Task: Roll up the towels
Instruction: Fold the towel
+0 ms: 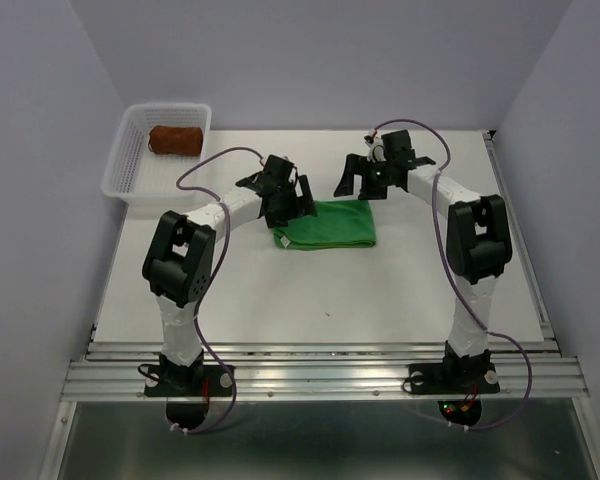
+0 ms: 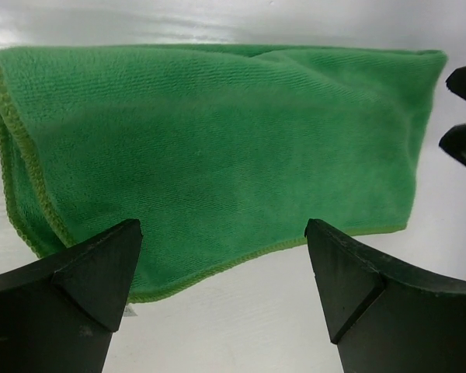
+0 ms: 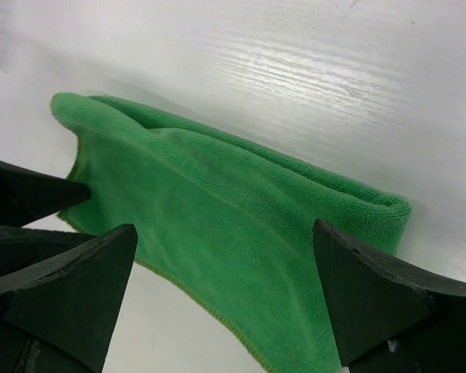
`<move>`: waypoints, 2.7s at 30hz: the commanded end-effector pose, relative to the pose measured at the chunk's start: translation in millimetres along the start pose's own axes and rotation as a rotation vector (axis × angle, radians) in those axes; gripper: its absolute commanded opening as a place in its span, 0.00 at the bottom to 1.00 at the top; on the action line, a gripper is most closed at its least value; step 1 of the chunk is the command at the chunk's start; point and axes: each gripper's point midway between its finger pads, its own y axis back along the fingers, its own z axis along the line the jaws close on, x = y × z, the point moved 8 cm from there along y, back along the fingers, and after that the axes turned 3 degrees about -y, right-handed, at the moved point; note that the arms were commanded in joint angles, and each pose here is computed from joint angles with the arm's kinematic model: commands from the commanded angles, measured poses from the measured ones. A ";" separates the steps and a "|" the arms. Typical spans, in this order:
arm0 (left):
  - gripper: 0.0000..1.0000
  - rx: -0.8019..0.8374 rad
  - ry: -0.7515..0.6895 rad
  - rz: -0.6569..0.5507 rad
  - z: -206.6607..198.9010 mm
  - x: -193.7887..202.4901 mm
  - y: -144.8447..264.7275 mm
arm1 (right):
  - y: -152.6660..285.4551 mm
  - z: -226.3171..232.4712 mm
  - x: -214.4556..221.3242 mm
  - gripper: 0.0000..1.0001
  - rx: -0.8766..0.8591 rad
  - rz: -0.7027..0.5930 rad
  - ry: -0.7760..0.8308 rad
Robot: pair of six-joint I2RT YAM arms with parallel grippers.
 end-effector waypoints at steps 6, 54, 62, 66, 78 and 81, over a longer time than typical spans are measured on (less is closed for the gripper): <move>0.99 -0.072 0.017 0.106 32.0 38.9 -10.2 | -40.9 -40.8 -6.6 1.00 0.132 -0.020 -0.074; 0.99 0.189 -0.294 0.056 -27.6 -42.0 -96.8 | 16.1 102.2 213.9 1.00 0.026 -0.203 -0.292; 0.99 0.142 -0.301 -0.119 -53.7 -94.5 -31.2 | 55.4 141.0 168.6 1.00 -0.054 -0.328 -0.105; 0.99 0.117 -0.254 -0.184 -44.3 -105.8 -0.1 | 60.2 149.2 154.9 1.00 -0.095 -0.316 -0.077; 0.99 -0.055 0.005 -0.240 44.2 -51.2 69.4 | 46.7 111.9 75.1 1.00 -0.109 -0.340 0.017; 0.99 -0.007 0.047 -0.195 54.1 -16.3 75.5 | 27.3 98.7 63.0 1.00 -0.120 -0.293 0.023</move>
